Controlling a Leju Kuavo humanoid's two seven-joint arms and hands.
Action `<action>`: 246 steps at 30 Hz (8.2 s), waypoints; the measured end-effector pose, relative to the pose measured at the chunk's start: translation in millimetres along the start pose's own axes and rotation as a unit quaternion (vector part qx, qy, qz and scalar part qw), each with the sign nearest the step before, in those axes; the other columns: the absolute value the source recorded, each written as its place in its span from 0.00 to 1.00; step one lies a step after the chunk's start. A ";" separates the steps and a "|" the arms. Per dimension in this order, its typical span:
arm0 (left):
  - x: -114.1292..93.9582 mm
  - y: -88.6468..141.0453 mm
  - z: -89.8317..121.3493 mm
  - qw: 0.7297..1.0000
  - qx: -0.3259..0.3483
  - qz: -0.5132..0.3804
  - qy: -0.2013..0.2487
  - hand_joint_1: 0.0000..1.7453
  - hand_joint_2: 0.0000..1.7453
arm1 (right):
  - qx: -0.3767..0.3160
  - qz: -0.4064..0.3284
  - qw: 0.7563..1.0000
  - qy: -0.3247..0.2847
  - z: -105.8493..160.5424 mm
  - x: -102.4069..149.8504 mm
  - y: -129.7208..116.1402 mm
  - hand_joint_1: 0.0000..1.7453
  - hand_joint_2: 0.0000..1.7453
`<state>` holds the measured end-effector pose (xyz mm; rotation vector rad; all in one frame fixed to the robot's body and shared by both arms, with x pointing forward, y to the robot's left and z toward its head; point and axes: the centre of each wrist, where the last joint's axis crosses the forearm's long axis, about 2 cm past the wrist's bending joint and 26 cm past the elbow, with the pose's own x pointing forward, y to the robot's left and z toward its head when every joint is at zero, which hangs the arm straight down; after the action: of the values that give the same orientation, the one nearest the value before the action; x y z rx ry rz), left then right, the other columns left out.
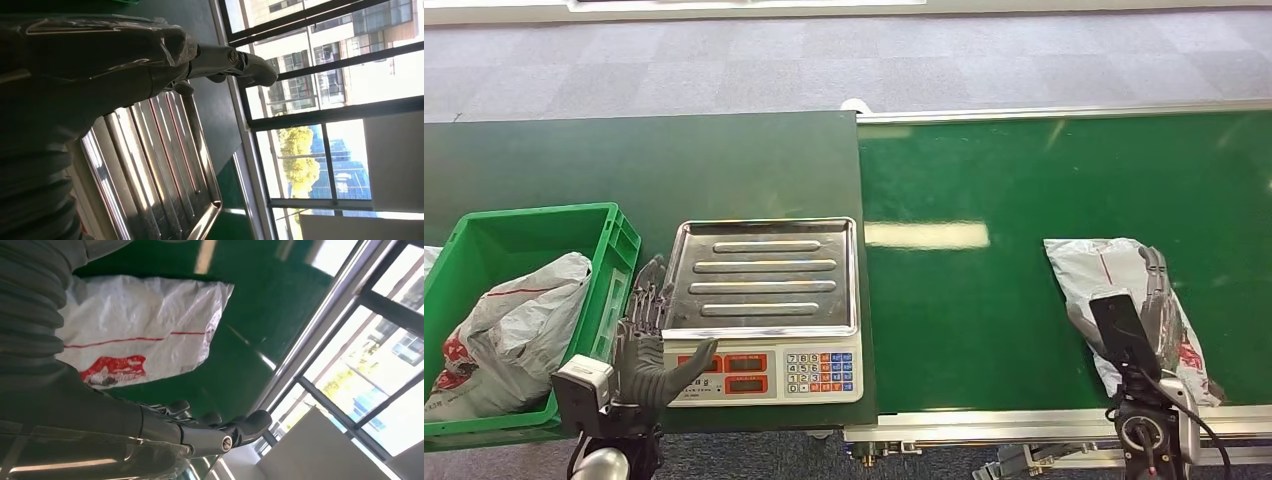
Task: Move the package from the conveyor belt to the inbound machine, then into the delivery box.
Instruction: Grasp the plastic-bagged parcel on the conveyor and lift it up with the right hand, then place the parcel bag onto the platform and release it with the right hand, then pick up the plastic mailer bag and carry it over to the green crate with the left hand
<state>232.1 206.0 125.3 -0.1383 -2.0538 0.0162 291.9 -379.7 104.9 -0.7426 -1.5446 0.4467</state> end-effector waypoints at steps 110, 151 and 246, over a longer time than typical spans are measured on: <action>-13.5 64.5 -44.8 0.967 0.219 -0.118 -0.053 0.00 1.00 | 0.441 0.074 0.800 -0.400 -63.7 227.9 171.9 0.00 1.00; 8.8 -52.0 -146.0 0.909 -0.202 -0.357 -0.071 0.00 1.00 | 0.006 -0.213 0.887 -0.409 66.9 228.2 105.4 0.00 1.00; -35.3 18.3 -164.2 0.861 -0.372 -0.343 0.058 1.00 1.00 | 0.052 -0.264 0.891 -0.365 72.9 214.7 122.5 0.00 1.00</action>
<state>394.9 212.6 169.9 0.1256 -1.7810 -1.2033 246.4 -134.4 169.5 -0.0170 -2.3127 0.4098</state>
